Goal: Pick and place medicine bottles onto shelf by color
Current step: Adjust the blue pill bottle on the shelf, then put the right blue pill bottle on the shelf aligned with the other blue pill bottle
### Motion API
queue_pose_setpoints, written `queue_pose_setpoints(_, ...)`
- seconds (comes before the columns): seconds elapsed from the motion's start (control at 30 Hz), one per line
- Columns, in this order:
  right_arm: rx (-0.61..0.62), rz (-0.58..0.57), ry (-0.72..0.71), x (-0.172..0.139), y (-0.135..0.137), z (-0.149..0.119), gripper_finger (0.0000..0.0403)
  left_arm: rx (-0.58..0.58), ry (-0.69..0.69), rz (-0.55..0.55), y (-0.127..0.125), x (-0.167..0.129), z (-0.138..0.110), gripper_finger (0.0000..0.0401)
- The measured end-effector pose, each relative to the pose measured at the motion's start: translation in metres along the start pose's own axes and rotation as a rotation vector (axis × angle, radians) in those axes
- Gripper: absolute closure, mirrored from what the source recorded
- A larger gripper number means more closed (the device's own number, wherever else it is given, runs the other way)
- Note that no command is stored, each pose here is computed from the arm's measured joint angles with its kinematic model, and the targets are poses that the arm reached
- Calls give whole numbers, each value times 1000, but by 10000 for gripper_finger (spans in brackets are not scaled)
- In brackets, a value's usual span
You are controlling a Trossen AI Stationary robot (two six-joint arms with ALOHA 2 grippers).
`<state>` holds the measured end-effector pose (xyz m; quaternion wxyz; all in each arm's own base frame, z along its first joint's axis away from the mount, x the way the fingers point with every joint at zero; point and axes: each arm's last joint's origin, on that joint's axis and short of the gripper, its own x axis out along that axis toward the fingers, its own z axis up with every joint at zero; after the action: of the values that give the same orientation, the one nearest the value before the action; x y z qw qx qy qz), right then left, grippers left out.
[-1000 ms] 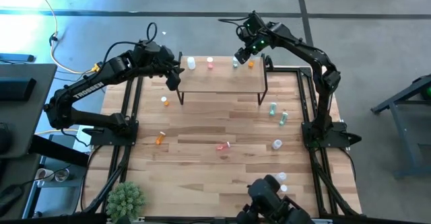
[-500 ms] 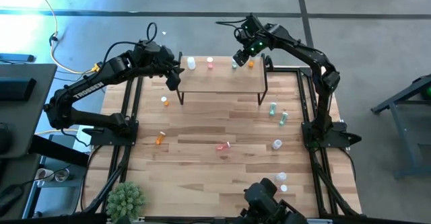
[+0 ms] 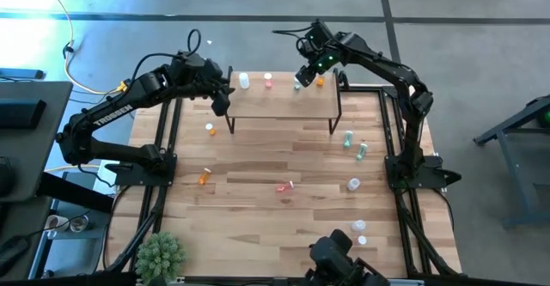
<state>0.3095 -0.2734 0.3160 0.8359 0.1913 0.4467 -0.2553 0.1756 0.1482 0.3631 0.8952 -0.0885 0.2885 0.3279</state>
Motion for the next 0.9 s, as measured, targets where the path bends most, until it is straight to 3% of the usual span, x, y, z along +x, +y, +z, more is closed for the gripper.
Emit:
queue_pose_setpoints(0.27, 0, -1, -1, -5, 0, 2, 210, 1, 65, -2, 0, 0, -6, 247)
queue_pose_setpoints(0.6, -2, -72, -78, -53, 2, 21, 210, 2, 143, -26, -7, -1, -14, 247)
queue_pose_setpoints(0.9, -50, -52, 52, -84, 17, 11, 210, 81, 168, -43, -16, -2, -16, 247)
